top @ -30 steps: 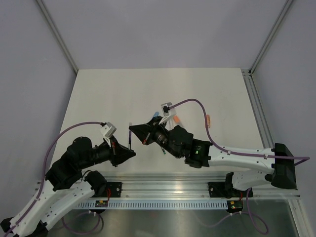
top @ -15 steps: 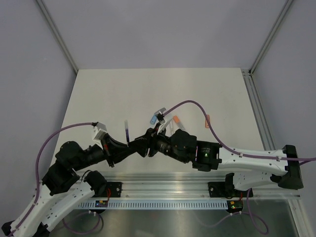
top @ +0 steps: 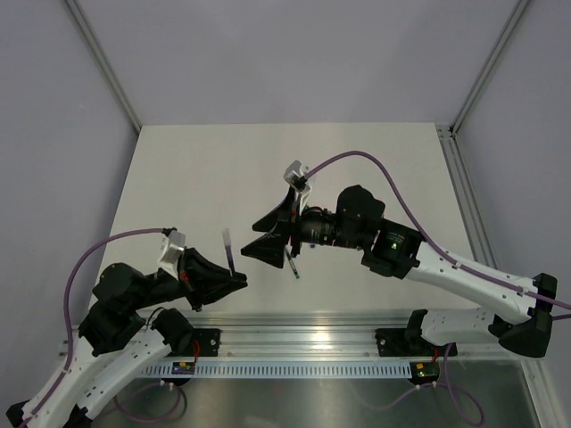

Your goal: Insert the pens into the pen caps

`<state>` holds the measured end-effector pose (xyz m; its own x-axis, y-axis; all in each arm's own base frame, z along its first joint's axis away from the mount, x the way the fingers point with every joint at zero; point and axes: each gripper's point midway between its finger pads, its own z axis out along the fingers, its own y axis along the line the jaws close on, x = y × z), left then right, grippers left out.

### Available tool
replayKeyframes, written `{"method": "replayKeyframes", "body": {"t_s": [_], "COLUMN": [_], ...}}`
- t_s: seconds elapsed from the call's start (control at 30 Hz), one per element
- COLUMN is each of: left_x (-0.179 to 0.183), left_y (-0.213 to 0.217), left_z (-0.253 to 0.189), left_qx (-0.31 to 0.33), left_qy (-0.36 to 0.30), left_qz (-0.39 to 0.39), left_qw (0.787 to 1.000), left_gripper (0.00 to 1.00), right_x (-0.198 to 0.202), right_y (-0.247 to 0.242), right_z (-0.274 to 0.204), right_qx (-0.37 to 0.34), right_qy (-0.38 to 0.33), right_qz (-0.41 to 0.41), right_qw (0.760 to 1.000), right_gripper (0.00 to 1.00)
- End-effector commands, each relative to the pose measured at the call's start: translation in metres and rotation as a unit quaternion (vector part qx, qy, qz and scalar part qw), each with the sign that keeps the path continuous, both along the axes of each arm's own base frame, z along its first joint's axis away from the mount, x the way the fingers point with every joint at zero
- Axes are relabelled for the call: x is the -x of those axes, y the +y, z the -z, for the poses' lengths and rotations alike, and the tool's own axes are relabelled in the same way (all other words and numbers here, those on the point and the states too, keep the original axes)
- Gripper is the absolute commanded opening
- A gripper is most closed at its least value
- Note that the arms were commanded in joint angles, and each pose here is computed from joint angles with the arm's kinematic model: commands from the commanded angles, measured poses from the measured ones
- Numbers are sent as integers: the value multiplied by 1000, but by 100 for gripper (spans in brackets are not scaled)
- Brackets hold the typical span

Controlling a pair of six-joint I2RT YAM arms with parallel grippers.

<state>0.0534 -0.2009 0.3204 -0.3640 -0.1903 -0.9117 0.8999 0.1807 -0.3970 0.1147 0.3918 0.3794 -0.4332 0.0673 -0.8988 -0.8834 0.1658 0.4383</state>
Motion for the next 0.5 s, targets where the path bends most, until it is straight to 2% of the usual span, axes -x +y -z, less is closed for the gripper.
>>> {"method": "replayKeyframes", "body": {"t_s": [0.0,0.1,0.27,0.47], "left_x": [20,23,24,22], "left_y": [-3,-6,-9,-11], "left_z": [-16,-15,-13,-10], "left_qx": [29,35,39,36], "left_qy": [-19,-13,-9,-4], "left_qz": [58,74,88,87], "left_qw": [998,997,995,996], "left_gripper": [0,0,0,0], "right_x": [26,25,30,34], "right_y": [1,10,23,27], "right_z": [-58,-72,-77,-86], "right_qx": [-60,-61,-61,-81], "right_qy": [-89,-112,-111,-114], "right_qz": [-105,-124,-159,-175], "right_qw": [989,984,979,975], "right_gripper": [80,82,82,77]}}
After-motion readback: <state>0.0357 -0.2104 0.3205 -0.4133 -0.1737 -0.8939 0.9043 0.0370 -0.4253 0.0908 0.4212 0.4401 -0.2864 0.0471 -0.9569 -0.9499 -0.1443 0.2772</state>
